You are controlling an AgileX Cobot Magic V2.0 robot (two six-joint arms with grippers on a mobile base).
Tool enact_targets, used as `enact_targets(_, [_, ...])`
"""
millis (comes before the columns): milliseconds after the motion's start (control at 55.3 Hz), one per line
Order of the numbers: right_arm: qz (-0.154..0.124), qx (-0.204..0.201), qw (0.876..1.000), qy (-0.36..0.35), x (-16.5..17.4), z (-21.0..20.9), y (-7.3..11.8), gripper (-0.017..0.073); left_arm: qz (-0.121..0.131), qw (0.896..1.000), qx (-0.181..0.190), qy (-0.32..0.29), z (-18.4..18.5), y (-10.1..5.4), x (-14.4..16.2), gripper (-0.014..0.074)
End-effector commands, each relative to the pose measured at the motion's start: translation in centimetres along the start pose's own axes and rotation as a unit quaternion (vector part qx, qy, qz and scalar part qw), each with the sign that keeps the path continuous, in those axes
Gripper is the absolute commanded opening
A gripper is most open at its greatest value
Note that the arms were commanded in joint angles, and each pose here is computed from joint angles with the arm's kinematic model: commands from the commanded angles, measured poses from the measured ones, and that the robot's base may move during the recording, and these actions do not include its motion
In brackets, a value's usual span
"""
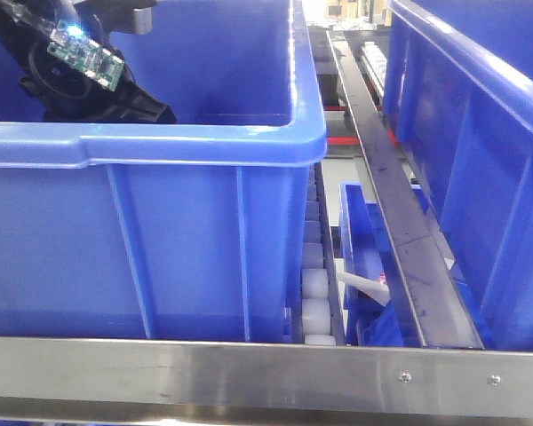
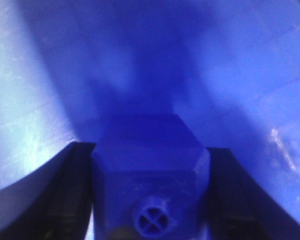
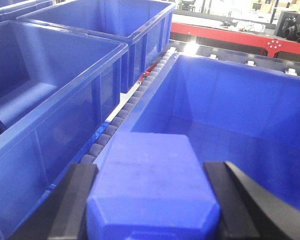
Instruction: Pick and sort blue part to right shelf
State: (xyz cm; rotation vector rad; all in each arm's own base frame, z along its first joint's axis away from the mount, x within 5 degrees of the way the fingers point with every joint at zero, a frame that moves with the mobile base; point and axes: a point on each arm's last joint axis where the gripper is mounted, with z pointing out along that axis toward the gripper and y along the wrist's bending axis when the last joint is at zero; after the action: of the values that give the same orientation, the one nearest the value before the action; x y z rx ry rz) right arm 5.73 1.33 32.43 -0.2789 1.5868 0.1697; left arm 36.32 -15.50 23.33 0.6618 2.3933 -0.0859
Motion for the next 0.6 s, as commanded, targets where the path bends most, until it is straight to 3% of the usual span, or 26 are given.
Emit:
enact_targets(0, [-0.011, -0.004, 0.998, -0.058, -1.7, -0.2, 0.1, 0.0185, -0.003, 0.998, -0.004, -0.063, -2.6, 0.1, -2.2, 0.0510])
enact_targets(235, [-0.011, -0.004, 0.998, -0.055, -1.7, -0.2, 0.0, 0.0185, -0.005, 0.997, -0.006, -0.073, -5.4, 0.3, -2.7, 0.0526])
enact_targets(452, [-0.007, 0.001, 0.999, -0.037, -1.5, -0.2, -0.1, 0.0185, -0.023, 0.991, -0.002, -0.133, -12.6, 0.3, -2.6, 0.0512])
enact_targets(579, [0.017, 0.012, 1.000, -0.006, -1.7, -0.6, -0.4, 0.0185, -0.034, 0.982, 0.001, -0.184, -16.6, 0.0, -0.8, 0.0478])
